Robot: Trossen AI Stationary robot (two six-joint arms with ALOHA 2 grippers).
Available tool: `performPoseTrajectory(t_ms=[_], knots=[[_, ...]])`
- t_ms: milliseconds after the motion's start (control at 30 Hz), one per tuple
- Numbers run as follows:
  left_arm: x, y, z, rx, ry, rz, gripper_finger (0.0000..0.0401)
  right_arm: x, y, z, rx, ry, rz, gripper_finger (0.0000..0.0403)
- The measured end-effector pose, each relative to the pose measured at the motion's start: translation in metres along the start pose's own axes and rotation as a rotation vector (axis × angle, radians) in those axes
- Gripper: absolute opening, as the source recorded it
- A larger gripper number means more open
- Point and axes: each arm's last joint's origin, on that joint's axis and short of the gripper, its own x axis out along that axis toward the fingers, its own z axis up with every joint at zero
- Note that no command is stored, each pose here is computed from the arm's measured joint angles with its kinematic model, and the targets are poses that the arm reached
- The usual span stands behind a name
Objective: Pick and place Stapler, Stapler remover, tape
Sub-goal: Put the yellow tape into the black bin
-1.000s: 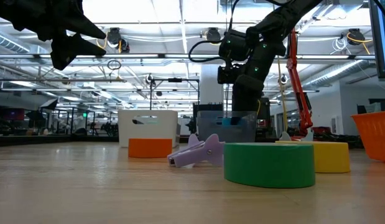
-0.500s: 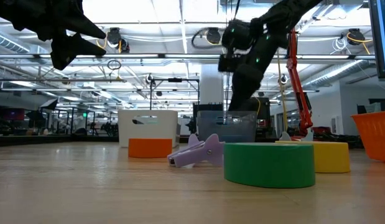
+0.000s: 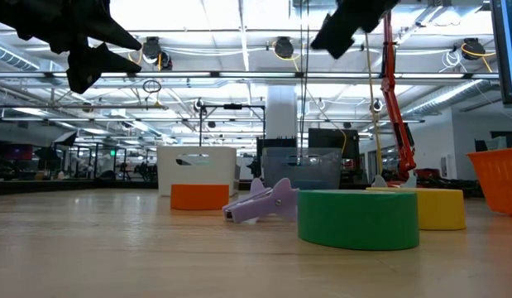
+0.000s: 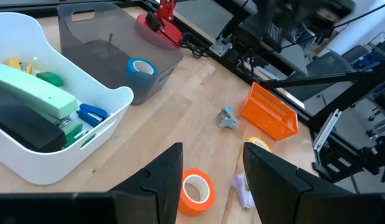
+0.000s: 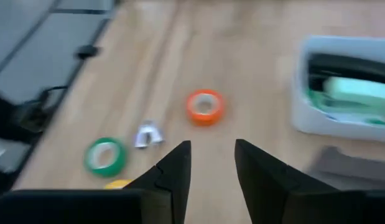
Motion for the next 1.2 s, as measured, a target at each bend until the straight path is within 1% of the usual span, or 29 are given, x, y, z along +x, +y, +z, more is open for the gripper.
performPoseTrajectory(t_ms=[67, 200, 300, 433, 633, 800, 933, 1100, 1200], knots=[[0.000, -0.001, 0.001, -0.006, -0.010, -0.008, 0.0170, 0.001, 0.016, 0.000, -0.031, 0.006, 0.050, 0.0112], [0.000, -0.003, 0.004, -0.009, -0.033, -0.028, 0.0170, 0.012, 0.044, -0.006, -0.061, 0.079, 0.154, 0.0109], [0.000, -0.003, 0.004, -0.009, -0.038, -0.032, 0.0170, 0.027, 0.060, -0.014, -0.079, 0.162, 0.201, 0.0113], [0.000, -0.003, 0.004, -0.008, -0.037, -0.032, 0.0170, 0.054, 0.073, -0.024, -0.117, 0.254, 0.239, 0.0122], [0.000, -0.003, 0.004, -0.005, -0.034, -0.028, 0.0170, 0.090, 0.075, -0.044, -0.160, 0.385, 0.253, 0.0147], [0.000, -0.003, 0.003, -0.002, -0.033, -0.028, 0.0170, 0.110, 0.071, -0.057, -0.167, 0.468, 0.217, 0.0169], [0.000, -0.003, 0.003, -0.002, -0.032, -0.027, 0.0170, 0.125, 0.069, -0.067, -0.188, 0.520, 0.206, 0.0175], [0.000, -0.003, 0.003, -0.001, -0.032, -0.027, 0.0170, 0.136, 0.068, -0.074, -0.202, 0.543, 0.205, 0.0172], [0.000, -0.003, 0.003, 0.014, -0.033, -0.027, 0.0170, 0.141, 0.068, -0.074, -0.204, 0.527, 0.206, 0.0174]])
